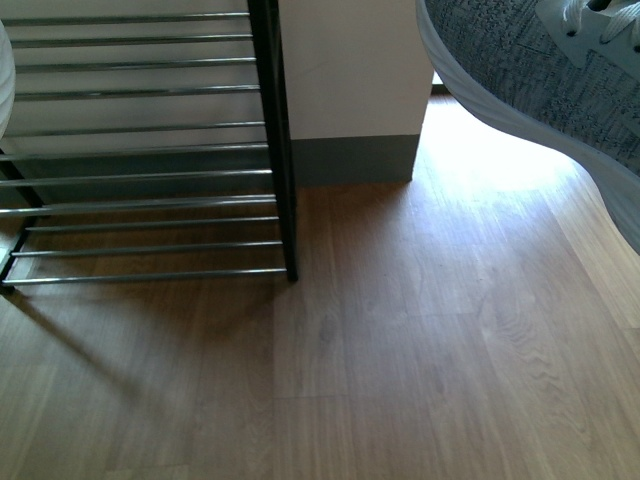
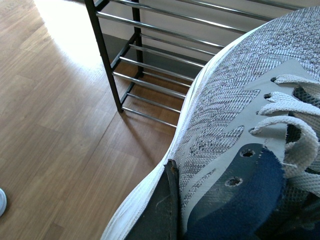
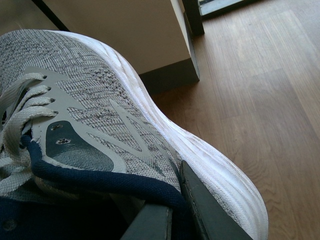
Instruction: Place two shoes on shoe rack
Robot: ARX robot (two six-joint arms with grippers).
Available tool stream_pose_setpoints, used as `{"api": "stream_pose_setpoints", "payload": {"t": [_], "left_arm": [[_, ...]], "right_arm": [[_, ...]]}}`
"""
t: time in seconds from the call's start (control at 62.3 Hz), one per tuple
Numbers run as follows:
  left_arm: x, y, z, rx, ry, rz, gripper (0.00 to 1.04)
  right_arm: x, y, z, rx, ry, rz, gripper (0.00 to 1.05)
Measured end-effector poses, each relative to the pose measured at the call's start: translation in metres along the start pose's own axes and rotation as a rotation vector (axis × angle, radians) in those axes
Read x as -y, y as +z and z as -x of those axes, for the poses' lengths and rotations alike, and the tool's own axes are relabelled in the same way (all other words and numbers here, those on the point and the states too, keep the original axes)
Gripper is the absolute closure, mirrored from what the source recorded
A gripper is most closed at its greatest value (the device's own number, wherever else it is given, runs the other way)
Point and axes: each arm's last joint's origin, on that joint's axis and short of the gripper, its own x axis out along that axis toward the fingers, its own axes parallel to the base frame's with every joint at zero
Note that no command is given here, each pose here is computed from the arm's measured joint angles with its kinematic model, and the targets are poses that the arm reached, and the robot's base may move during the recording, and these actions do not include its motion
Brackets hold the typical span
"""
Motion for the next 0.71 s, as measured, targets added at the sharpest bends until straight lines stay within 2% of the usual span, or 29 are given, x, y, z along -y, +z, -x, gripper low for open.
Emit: {"api": "stream_pose_setpoints", "payload": {"t": [0.706], "left_arm": [[-0.0003,-0.0001,-0.0004,-0.001,0.003,-0.001,1.03]], "right_arm": [[-0.0007,-0.0003,-0.0002,-0.003,0.007,0.001,1.03]]}}
